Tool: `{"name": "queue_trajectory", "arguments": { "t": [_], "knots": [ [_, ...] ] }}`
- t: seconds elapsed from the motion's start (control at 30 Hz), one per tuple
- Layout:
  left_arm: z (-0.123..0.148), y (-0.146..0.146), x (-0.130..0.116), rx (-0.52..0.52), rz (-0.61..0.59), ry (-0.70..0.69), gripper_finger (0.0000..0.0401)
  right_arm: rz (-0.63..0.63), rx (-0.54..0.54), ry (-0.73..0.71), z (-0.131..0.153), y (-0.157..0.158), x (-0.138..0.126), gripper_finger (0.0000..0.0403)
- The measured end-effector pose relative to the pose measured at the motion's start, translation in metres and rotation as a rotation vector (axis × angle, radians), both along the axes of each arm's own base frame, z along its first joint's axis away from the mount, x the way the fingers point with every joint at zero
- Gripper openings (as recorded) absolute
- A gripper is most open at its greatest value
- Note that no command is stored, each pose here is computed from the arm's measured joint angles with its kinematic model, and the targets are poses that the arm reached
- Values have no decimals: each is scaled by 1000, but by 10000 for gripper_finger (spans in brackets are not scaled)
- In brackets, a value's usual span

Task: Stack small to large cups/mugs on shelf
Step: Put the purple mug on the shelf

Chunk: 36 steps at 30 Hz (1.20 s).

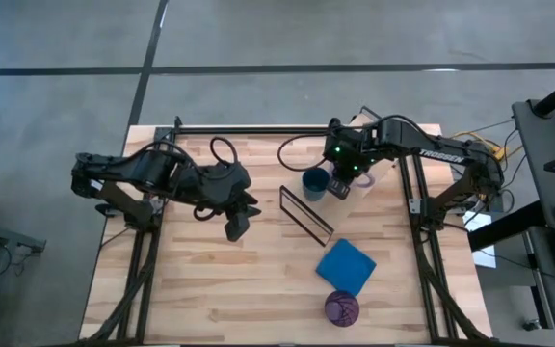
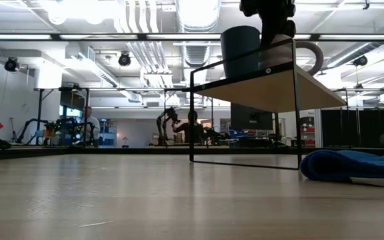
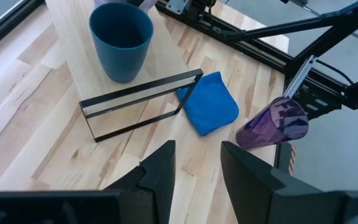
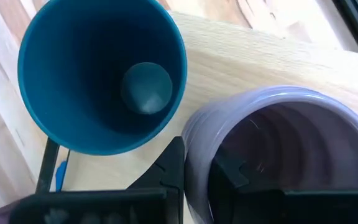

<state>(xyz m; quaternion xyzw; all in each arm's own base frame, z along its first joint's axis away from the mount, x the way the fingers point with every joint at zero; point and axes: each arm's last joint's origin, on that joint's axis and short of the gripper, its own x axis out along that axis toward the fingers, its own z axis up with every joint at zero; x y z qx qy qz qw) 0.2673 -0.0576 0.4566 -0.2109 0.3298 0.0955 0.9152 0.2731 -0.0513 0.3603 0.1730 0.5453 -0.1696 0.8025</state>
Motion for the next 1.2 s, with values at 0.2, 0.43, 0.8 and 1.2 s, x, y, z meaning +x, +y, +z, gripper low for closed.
{"name": "queue_trajectory", "arguments": {
  "t": [0.2,0.43,0.8,1.2],
  "knots": [
    [-1,0,0,1,0,3,114,0,-2,-11,0,0,1,31],
    [-1,0,0,0,0,3,114,-17,4,-12,0,0,1,65],
    [-1,0,0,0,0,3,114,-13,5,-2,0,0,0,124],
    [-1,0,0,0,0,2,114,0,0,-3,1,0,-1,107]
  ]
}}
